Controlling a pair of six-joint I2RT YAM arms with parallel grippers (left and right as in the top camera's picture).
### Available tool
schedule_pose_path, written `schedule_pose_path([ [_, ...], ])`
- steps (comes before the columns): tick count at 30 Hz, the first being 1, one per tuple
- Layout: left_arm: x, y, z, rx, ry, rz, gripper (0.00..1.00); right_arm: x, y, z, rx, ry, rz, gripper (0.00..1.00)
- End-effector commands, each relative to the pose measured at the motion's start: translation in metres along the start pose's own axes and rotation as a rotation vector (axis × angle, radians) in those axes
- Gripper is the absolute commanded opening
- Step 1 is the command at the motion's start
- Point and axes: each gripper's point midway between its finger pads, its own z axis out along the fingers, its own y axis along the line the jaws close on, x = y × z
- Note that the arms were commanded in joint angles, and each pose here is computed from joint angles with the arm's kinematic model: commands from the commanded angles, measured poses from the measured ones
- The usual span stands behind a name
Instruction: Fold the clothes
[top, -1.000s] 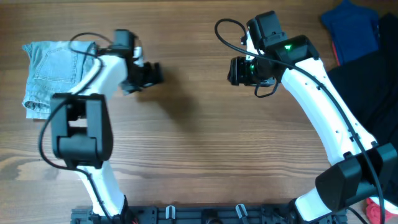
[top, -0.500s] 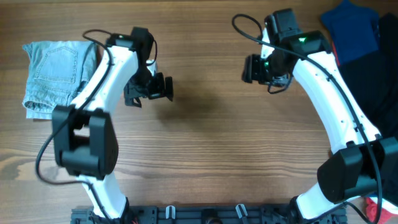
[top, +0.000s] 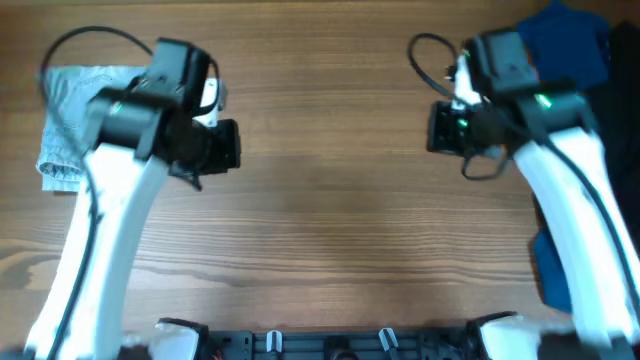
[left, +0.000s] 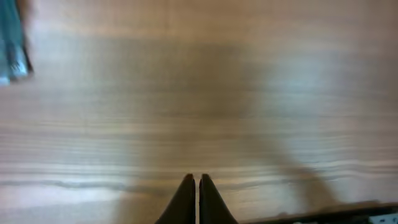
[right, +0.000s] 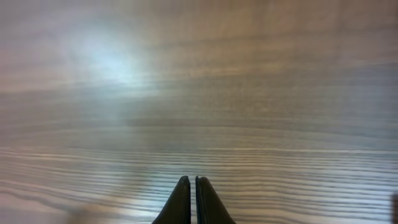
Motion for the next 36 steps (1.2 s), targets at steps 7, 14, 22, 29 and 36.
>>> schedule_pose_path([
  [7, 0.046, 0.018, -0.064, 0.053, -0.406, 0.032, 0.04, 0.068, -0.031, -0.086, -0.049, -0.357, 0.056, 0.04],
  [14, 0.085, 0.037, -0.060, 0.079, -0.610, 0.035, 0.98, 0.106, -0.048, -0.085, -0.084, -0.526, -0.002, 0.04],
  [22, 0.092, 0.041, -0.039, 0.057, -0.536, 0.032, 1.00, 0.109, -0.050, -0.080, -0.080, -0.515, 0.000, 1.00],
  [29, 0.094, 0.042, -0.037, 0.053, -0.525, 0.031, 1.00, 0.109, -0.050, -0.080, -0.080, -0.515, 0.000, 1.00],
  [36, 0.094, 0.042, -0.037, 0.053, -0.526, 0.031, 1.00, 0.106, -0.055, -0.081, -0.046, -0.530, 0.002, 1.00],
])
